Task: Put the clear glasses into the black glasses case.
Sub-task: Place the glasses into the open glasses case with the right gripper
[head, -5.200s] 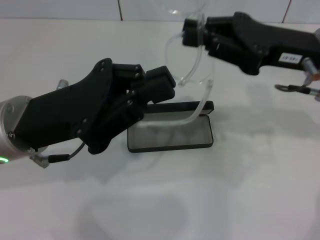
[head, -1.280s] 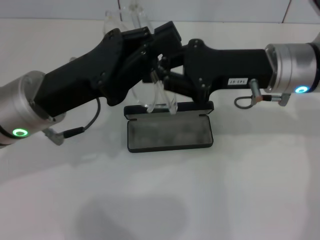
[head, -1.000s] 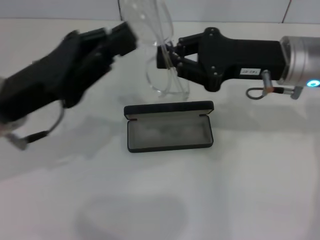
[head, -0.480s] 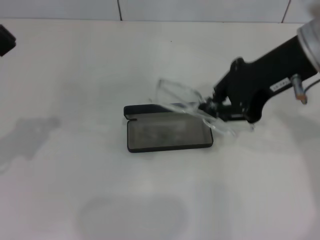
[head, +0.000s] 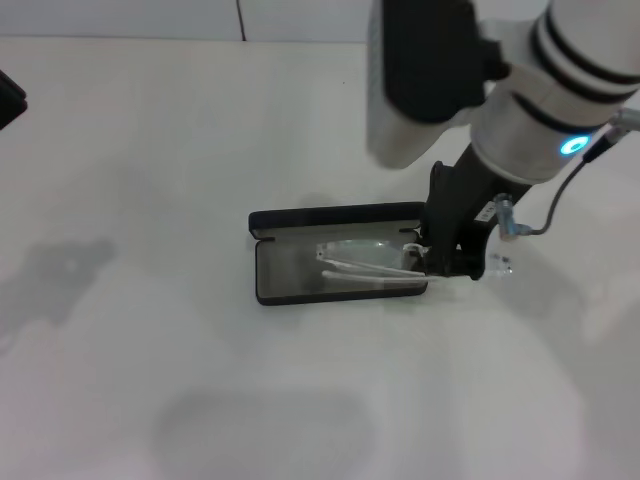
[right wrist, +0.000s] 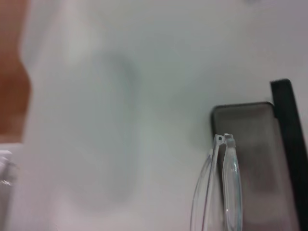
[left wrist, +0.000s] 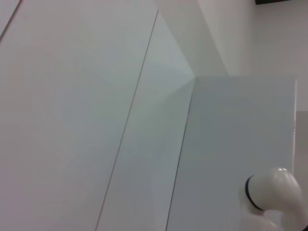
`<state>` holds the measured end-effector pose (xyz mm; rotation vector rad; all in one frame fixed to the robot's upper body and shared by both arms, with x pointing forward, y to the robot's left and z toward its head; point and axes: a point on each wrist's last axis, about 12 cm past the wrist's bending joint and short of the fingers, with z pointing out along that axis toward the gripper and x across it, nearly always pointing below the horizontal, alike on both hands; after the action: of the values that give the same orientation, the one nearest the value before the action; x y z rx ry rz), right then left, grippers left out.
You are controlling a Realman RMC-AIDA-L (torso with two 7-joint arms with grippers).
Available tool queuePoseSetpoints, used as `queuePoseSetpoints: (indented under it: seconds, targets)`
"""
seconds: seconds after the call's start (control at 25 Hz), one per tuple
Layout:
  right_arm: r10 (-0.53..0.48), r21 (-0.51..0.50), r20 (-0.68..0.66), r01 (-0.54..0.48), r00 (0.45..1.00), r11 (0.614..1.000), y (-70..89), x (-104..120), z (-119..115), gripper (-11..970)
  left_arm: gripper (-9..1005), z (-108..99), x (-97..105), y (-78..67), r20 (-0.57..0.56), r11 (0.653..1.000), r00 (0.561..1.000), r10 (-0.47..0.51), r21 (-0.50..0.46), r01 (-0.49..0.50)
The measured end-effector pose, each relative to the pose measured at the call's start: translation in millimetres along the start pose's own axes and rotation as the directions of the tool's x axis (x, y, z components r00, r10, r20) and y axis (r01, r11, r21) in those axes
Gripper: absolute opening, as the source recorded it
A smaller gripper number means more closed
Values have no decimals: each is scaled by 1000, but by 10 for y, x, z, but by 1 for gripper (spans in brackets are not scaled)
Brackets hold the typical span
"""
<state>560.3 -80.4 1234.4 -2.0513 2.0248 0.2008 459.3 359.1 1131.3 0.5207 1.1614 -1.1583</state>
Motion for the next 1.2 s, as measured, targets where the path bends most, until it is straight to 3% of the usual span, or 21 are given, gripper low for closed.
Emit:
queuePoseSetpoints:
  seconds: [0.24,0.6,1.2]
  targets:
    - [-69,78,-24,71,997,994,14,-162,209,130,79,-24,5,11,12,1000,1000,6,-27,-6]
    - [-140,160,-71,150,988,976,59,-214,492,131,79,-16,5,24,39,999,999,9,-44,-7]
    - [-131,242,-15,131,991,962,1,-109,794,131,79,25,30,27,41,999,999,-23,-33,24]
